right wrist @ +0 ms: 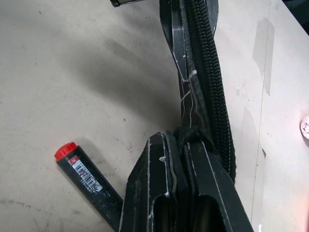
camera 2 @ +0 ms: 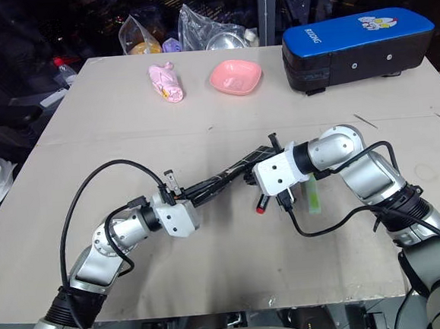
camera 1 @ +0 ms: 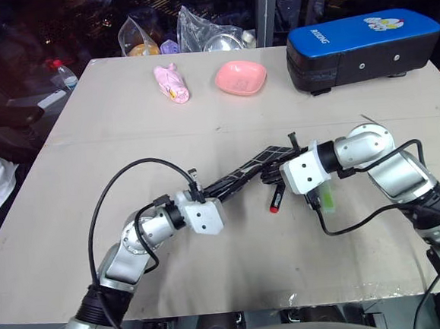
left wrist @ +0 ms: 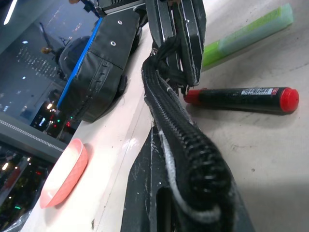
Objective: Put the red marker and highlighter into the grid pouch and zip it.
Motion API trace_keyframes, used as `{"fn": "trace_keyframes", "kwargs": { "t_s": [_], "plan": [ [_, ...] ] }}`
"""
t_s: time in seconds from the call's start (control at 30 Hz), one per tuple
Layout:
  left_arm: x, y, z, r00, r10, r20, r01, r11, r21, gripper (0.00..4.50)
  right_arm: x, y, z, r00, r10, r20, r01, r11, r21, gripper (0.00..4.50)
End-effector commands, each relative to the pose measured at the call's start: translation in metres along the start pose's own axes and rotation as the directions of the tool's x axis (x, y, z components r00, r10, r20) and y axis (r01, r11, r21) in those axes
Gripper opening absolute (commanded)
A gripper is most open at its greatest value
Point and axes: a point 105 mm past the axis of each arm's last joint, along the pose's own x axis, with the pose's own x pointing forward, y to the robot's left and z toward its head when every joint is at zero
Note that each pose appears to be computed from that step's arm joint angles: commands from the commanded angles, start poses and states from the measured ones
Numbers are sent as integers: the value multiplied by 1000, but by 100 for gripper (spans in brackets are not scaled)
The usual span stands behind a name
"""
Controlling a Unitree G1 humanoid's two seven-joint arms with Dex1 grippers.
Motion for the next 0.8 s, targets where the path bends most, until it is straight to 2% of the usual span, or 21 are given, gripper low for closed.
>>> {"fn": "trace_keyframes", "kwargs": {
  "t_s": [0.03, 0.8],
  "plan": [
    [5, 2, 9, 999, 7, 42, -8, 1000, 17, 3, 2, -4, 19, 999, 9, 44, -5, 996, -88, 0],
    [11, -1, 8, 999, 2, 39, -3, 1000, 6, 3, 21, 4, 40, 991, 84, 101, -66, 983, -172, 0]
  ]
}}
